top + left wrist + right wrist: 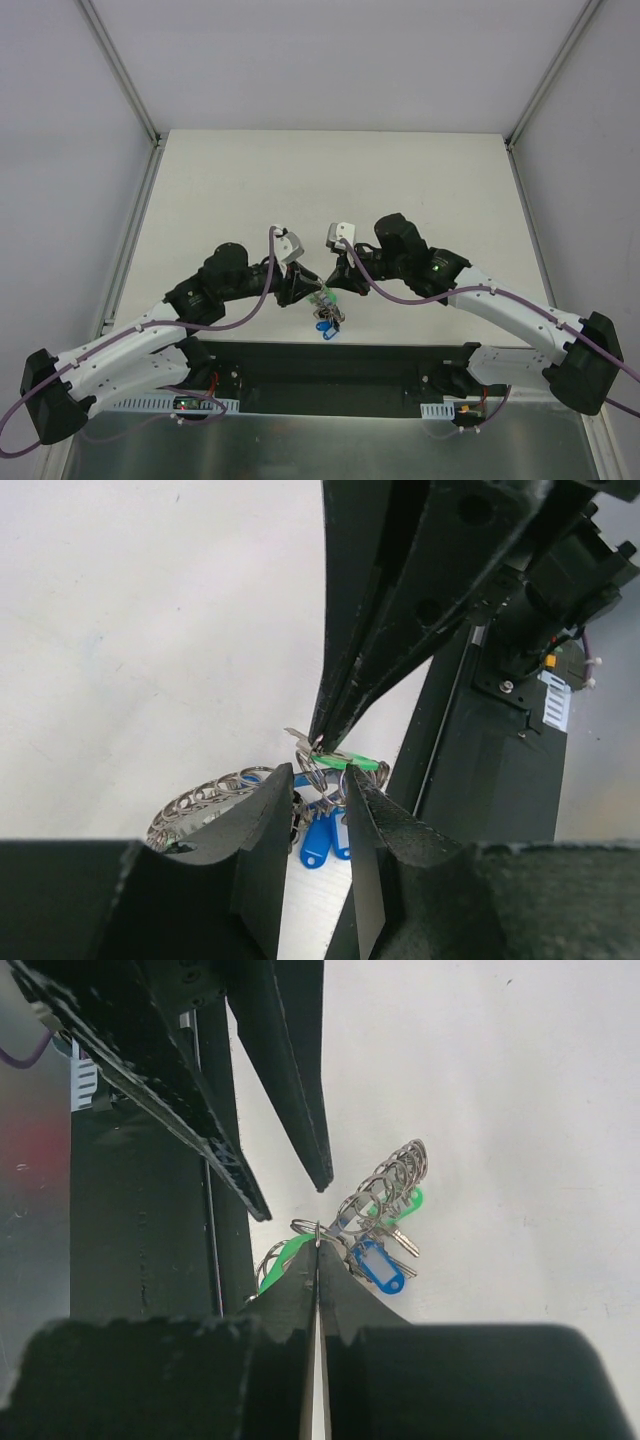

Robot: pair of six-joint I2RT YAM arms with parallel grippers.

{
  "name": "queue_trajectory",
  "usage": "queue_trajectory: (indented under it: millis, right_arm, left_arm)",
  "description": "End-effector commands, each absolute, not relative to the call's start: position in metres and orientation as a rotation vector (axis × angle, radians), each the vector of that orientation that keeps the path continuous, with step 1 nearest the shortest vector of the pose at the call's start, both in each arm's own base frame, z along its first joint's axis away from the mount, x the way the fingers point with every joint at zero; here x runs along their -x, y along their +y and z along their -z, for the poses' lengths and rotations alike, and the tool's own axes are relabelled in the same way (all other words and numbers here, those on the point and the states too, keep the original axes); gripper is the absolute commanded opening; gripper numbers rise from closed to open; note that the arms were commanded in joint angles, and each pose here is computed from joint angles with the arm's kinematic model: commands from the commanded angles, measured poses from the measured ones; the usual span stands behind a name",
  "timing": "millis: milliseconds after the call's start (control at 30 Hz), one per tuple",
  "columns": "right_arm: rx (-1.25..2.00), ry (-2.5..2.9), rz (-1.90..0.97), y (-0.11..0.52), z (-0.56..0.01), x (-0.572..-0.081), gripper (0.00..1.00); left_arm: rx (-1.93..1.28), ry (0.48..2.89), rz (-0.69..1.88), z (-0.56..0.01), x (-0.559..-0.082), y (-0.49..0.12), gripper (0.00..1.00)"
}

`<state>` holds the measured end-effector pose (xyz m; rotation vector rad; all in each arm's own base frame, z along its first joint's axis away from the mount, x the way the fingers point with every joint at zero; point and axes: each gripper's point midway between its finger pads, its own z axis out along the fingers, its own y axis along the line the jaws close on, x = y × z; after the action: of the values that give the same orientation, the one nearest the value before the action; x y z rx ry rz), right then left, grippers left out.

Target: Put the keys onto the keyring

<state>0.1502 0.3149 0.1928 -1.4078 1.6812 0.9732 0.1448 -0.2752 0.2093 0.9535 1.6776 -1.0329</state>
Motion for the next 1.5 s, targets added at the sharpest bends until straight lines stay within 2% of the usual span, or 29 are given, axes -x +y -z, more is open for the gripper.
queue_trajectory:
  millis: [0,267,400,700,767,800,833,867,1467]
  right_arm:
    - [1.351,1.603,-0.962,0.325,-0.222,-0.16,0.01]
    - [1.351,1.614,-0.956,0.326,-0.22,-0.159,0.01]
    - [1.352,1.613,-0.958,0.327,-0.221,-0.159,0.02]
    - [1.354,1.605,-0.967,0.329,-0.223,-0.157,0.01]
    - [1.354,1.61,-0.968,0.329,-0.223,-0.156,0.01]
    - [1.354,1.614,-0.966,0.328,-0.222,-0.156,0.01]
    - [1.352,1.615,-0.963,0.328,-0.222,-0.157,0.01]
    - [1.353,1.619,-0.961,0.328,-0.221,-0.156,0.01]
    - [1.182,1.834,-0.715,0.28,-0.202,-0.191,0.01]
  left_arm:
    - [-0.883,1.701,1.012,-0.21,-0.155,-0.282,0.25]
    - [-0.93,1.719,0.993,-0.203,-0.159,-0.292,0.2]
    - [-0.94,1.728,0.985,-0.198,-0.16,-0.293,0.13]
    - [-0.942,1.73,0.959,-0.193,-0.164,-0.295,0.15]
    - [-0.946,1.729,0.955,-0.192,-0.165,-0.296,0.12]
    - [-0.947,1.72,0.952,-0.193,-0.166,-0.296,0.09]
    - [-0.951,1.723,0.95,-0.191,-0.165,-0.297,0.01]
    - [-0.953,1.717,0.946,-0.192,-0.165,-0.297,0.0]
    - [-0.936,1.675,0.878,-0.192,-0.164,-0.28,0.0]
